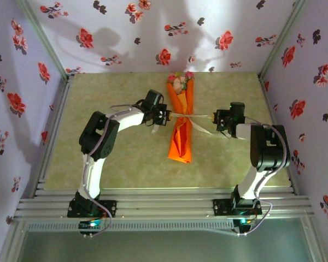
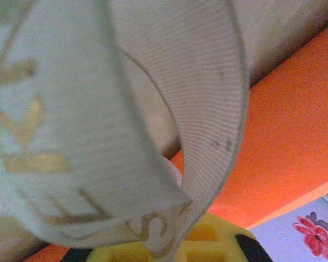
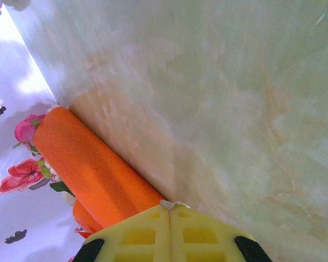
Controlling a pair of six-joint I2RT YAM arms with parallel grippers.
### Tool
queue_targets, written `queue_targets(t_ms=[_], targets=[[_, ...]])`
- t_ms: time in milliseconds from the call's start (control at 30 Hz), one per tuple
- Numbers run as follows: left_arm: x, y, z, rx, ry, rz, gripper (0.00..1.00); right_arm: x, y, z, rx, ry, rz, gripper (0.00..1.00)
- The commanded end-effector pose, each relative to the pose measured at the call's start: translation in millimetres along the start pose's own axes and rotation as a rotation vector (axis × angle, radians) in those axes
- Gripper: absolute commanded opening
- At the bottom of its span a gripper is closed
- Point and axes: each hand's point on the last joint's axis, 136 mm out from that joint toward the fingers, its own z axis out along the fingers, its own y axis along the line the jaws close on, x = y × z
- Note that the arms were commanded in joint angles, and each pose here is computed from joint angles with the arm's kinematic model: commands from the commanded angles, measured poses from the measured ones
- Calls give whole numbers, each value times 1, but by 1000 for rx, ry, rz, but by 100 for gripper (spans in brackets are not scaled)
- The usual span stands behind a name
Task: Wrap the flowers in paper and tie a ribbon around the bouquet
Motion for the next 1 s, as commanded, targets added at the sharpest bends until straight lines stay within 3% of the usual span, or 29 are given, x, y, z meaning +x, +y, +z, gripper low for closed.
queue_targets(t_ms=[0,367,567,600,667,733,967], targets=[[-18,-6,-19,4,-42,1,0,-33,-5,-10,10,-122,14,0],[-21,8,-19,11,-29,-41,0,-44,-20,-19,49,-198,36,0],[-8,0,-13,25,30,-2,0,-26,-17,-11,47,-112,30,0],[-5,-1,-11,28,43,5,0,-21,-15,-11,50,-96,20,4],[2,-4,-9,29,70,25,0,-9,-7,-14,46,-67,-5,23],[10,-5,-7,28,93,47,0,7,2,-20,53,-42,-35,36],[21,-7,-8,25,122,89,0,59,27,-22,47,38,-114,46]])
